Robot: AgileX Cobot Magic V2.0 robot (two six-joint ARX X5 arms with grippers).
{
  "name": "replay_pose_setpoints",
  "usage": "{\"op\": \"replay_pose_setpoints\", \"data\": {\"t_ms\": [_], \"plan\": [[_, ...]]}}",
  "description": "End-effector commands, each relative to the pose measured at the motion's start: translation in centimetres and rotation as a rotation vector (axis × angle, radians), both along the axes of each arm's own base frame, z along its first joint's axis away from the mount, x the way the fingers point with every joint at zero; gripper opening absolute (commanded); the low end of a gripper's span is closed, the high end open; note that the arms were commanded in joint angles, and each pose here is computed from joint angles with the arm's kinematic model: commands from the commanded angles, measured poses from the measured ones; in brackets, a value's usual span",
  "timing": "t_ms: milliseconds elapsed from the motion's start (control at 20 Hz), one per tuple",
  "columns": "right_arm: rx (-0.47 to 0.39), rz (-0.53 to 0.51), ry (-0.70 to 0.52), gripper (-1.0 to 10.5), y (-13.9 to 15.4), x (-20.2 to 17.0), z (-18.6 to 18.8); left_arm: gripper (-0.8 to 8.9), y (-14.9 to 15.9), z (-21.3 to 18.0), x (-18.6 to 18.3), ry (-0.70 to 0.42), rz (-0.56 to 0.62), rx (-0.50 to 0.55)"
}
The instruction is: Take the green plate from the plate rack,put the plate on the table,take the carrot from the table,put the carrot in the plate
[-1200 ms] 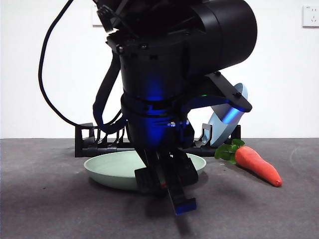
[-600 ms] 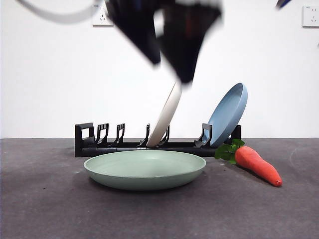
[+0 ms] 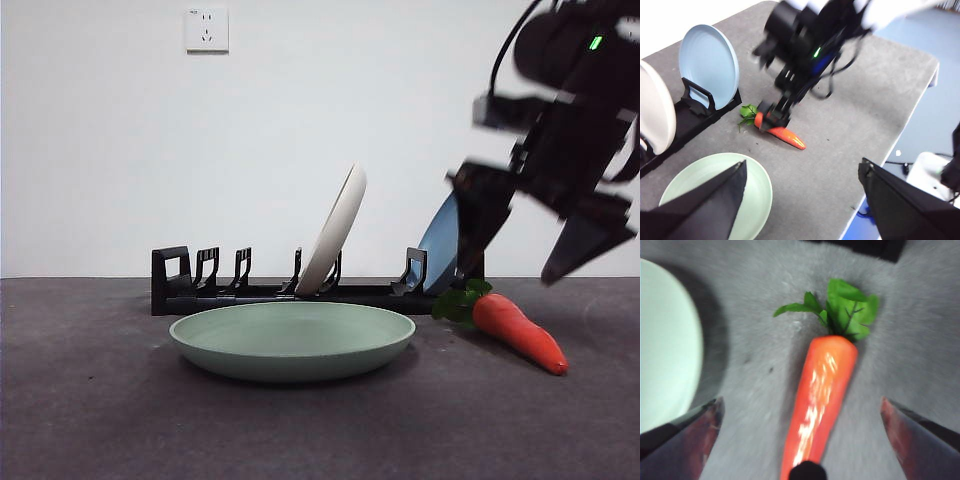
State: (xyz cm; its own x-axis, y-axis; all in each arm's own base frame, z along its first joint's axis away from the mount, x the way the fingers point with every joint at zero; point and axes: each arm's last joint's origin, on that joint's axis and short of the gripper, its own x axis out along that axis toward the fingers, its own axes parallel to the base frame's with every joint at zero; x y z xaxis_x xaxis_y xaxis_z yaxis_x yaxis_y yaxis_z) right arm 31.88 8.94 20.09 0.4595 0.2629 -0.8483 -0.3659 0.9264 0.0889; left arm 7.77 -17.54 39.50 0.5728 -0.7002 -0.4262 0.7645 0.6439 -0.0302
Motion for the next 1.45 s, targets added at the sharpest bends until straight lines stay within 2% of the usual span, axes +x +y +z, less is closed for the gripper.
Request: {"op": "replay_pose_setpoints", "data": {"t_ms": [50,200,350,500,600,700,800,1000,1100,1250,1350,1450], "plan": [[-0.002,-0.022,0.003,4.9,0.4,0.9,-1.4,3.77,0.3,-0.1,-0.2,0.029,0.010,-0.010],[0.002,-0.037,0.010,4.9,0.7,1.8,-3.1,3.77,0.4,-0.2,-0.2,0.040,0.016,0.006],[-0.017,-0.046,0.018,3.4,0.8,2.0,-3.9,3.77,0.5,-0.3,-0.2,0.041,0.017,0.012],[-0.018,-0.048,0.022,3.3,1.0,2.2,-4.4,3.77,0.5,-0.3,-0.2,0.040,0.020,0.012],[-0.016,-0.052,0.030,2.4,1.0,2.2,-4.7,3.77,0.5,-0.3,-0.2,0.040,0.019,0.012],[-0.017,-0.052,0.034,2.2,1.0,2.2,-4.8,3.77,0.5,-0.3,-0.2,0.040,0.019,0.012],[-0.014,-0.050,0.032,-0.2,1.0,2.3,-4.8,3.77,0.5,-0.3,-0.2,0.040,0.020,0.013],[-0.002,-0.030,0.014,-0.1,1.5,1.7,-3.5,3.77,0.5,-0.4,-0.2,0.042,0.021,0.022],[0.039,-0.002,-0.060,-0.1,3.0,0.6,-0.8,3.77,0.6,-0.5,-0.2,0.046,0.026,0.037],[0.133,0.134,-0.220,-0.1,7.7,-1.8,2.6,3.77,0.7,-0.5,-0.1,0.024,0.069,0.048],[0.161,0.216,-0.247,-0.1,10.7,-2.7,2.3,3.77,0.7,-0.6,-0.2,0.028,0.067,0.056],[0.187,0.262,-0.228,-0.1,13.7,-3.2,0.2,3.77,0.8,-0.7,-0.2,0.035,0.067,0.077]]}}
